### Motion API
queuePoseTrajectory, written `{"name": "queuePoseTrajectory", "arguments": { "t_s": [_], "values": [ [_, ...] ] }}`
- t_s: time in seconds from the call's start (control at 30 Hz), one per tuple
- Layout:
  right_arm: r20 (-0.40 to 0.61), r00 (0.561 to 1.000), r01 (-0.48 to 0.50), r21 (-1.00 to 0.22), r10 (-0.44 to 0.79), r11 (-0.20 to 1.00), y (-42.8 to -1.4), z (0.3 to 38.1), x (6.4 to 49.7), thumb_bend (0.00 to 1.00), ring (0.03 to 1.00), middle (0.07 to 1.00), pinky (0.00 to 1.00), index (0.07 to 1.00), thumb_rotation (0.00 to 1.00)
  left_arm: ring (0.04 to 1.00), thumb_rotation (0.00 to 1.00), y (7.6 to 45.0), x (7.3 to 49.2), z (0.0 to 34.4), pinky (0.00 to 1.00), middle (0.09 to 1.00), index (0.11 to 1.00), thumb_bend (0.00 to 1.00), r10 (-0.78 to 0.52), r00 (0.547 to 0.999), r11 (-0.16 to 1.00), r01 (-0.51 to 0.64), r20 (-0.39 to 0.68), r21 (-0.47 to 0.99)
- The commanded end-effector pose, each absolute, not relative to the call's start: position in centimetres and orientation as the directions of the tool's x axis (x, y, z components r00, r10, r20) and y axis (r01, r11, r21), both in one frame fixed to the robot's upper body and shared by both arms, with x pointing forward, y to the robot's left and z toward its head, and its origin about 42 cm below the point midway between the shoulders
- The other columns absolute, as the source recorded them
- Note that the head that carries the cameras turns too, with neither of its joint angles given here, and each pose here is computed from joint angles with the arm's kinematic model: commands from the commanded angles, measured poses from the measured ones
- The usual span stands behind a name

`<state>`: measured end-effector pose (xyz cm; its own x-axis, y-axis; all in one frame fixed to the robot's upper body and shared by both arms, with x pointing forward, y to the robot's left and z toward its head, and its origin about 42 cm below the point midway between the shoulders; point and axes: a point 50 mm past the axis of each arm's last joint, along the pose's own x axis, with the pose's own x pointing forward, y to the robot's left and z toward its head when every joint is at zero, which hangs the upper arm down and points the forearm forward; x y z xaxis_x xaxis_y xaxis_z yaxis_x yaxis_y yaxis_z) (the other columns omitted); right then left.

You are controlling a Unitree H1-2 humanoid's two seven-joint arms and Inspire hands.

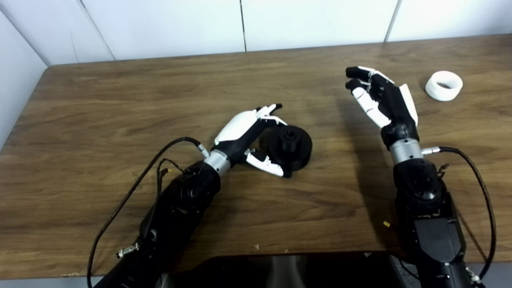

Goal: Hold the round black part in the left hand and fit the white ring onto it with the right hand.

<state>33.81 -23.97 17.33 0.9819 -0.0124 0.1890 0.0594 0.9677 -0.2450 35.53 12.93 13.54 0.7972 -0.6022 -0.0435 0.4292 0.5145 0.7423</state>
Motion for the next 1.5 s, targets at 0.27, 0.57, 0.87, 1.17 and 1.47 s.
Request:
{"name": "queuePoseTrajectory", "arguments": {
  "t_s": [0.27, 0.57, 0.87, 1.17, 1.47],
  "values": [
    [0.29, 0.957, 0.073, -0.246, 0.002, 0.966, -23.2, 19.5, 34.1, 0.56, 0.722, 0.767, 0.71, 0.723, 0.65, 1.0, 0.31, 12.3, 34.7, 14.7, 1.0, 1.0, 0.646, 1.0, -0.657, 0.754, 0.506, 0.451, -0.01, 0.735],
    [0.294, 0.956, 0.072, -0.279, 0.014, 0.958, -21.3, 19.5, 34.2, 0.53, 0.706, 0.762, 0.66, 0.72, 0.66, 1.0, 0.31, 13.9, 34.9, 15.1, 1.0, 1.0, 0.644, 1.0, -0.653, 0.757, 0.508, 0.441, -0.003, 0.74],
    [0.291, 0.957, 0.068, -0.269, 0.013, 0.961, -20.0, 19.4, 34.3, 0.5, 0.698, 0.75, 0.66, 0.713, 0.62, 1.0, 0.29, 14.8, 35.1, 15.2, 1.0, 1.0, 0.636, 1.0, -0.653, 0.757, 0.507, 0.442, -0.005, 0.74],
    [0.318, 0.947, 0.069, -0.344, 0.047, 0.936, -20.3, 20.2, 35.3, 0.5, 0.689, 0.723, 0.6, 0.701, 0.5, 1.0, 0.25, 15.5, 35.2, 15.4, 1.0, 1.0, 0.637, 1.0, -0.654, 0.756, 0.501, 0.448, -0.015, 0.74],
    [0.321, 0.943, 0.192, -0.73, 0.081, 0.656, -25.1, 23.5, 38.2, 0.55, 0.716, 0.74, 0.62, 0.721, 0.44, 1.0, 0.25, 15.5, 35.3, 15.3, 1.0, 1.0, 0.635, 1.0, -0.653, 0.757, 0.503, 0.445, -0.012, 0.741]
  ]
}}
